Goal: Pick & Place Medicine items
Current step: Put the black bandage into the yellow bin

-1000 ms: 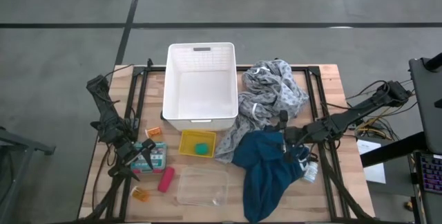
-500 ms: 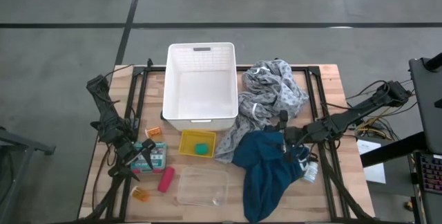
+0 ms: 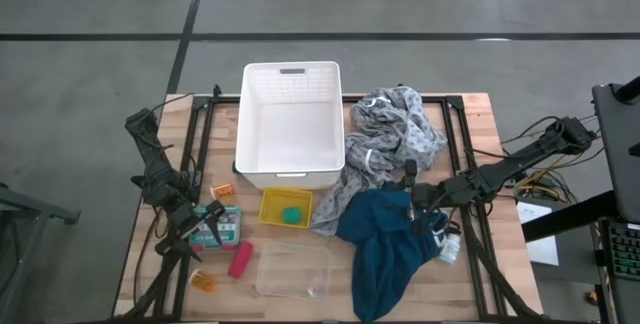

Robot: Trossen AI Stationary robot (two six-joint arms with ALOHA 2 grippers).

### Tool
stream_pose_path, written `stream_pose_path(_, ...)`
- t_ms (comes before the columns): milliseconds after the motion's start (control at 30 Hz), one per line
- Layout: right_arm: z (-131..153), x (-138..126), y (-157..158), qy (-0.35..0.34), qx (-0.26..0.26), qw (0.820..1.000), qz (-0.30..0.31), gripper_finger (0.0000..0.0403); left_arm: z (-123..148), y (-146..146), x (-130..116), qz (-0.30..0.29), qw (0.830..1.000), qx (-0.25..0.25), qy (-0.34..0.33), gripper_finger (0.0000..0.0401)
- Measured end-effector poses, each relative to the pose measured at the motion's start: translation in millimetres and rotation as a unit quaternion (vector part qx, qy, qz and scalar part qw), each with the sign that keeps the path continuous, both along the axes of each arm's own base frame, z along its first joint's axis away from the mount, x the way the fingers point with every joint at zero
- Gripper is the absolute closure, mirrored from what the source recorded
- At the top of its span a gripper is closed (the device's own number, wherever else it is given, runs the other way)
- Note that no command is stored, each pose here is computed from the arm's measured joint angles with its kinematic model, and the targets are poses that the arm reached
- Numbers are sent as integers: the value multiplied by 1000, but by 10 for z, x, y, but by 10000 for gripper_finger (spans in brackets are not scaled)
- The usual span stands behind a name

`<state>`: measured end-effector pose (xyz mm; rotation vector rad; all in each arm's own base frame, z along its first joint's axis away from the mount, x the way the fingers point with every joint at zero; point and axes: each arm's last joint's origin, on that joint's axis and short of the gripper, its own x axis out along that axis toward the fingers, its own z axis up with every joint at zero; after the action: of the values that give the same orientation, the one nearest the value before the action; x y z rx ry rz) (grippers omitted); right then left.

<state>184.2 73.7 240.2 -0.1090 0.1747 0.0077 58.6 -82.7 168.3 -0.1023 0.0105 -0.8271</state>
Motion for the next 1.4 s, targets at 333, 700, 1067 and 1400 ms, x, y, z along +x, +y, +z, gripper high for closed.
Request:
stream_pose_path(333,0,0,0,0,0,1000,0,227,256,110,21,137,989,-45,36,109)
stream_pose_path(700,0,0,0,0,0,1000,0,225,394,311,-46,257,944,-86,187,109)
stream_pose_path(1067,0,0,0,0,0,1000,0,223,588,544,-202,275,919,-70,273,109)
stream_pose_path(1400,-1,1,-1,0,0,1000,0,225,717,720,-276,367,874,-113,296,109)
